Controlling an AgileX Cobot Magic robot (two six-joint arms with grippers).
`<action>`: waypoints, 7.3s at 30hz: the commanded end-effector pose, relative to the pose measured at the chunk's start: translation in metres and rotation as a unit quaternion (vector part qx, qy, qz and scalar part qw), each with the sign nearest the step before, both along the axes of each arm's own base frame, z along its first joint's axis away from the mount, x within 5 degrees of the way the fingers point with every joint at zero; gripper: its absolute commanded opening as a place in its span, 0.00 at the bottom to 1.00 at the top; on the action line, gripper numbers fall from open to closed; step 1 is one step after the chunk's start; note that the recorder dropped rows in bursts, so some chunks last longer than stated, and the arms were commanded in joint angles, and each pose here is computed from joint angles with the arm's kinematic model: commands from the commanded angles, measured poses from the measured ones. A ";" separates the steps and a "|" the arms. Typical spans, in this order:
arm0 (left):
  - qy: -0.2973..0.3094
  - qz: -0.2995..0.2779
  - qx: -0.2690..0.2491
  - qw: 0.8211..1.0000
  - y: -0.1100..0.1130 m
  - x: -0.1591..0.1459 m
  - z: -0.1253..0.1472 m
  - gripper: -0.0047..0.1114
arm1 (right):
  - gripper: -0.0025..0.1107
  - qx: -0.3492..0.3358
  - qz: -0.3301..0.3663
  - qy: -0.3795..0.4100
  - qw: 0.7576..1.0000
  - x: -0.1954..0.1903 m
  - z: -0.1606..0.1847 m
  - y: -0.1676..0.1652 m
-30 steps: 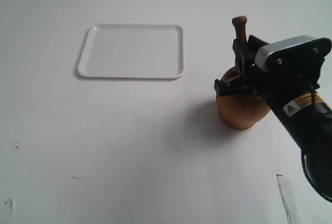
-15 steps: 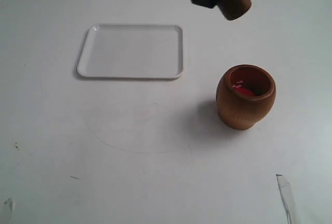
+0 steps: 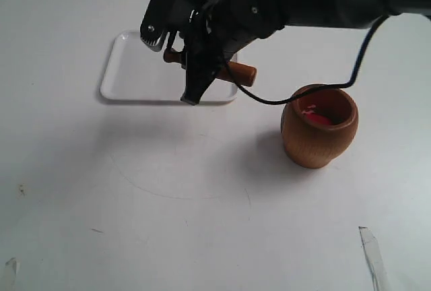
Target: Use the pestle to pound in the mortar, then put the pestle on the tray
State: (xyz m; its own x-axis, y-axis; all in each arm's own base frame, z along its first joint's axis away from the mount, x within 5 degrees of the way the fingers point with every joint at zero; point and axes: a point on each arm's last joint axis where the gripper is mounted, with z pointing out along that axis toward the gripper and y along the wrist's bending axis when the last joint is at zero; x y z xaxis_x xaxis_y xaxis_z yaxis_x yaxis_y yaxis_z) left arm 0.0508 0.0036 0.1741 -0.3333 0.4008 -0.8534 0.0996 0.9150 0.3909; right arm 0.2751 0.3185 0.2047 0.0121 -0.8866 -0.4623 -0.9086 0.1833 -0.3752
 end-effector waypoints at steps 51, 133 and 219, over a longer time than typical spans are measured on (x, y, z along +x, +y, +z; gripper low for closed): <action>-0.002 -0.003 -0.007 1.000 -0.001 0.000 0.000 0.04 | 0.02 0.045 -0.119 -0.085 0.988 0.019 0.107 -0.028; -0.002 -0.003 -0.007 1.000 -0.001 0.000 0.000 0.04 | 0.02 0.436 -0.224 0.006 0.872 -0.236 -0.023 -0.283; -0.002 -0.003 -0.007 1.000 -0.001 0.000 0.000 0.04 | 0.02 0.408 -0.500 -0.152 0.749 -0.222 -0.022 -0.316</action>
State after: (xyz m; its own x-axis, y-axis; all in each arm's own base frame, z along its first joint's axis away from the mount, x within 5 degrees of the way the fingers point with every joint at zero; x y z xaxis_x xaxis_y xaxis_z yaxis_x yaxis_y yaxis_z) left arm 0.0508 0.0036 0.1741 -0.3333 0.4008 -0.8534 0.0996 0.9150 0.3909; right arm 0.0536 0.0024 0.1832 -0.2582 0.0563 -0.9645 -0.0527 0.9960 0.0723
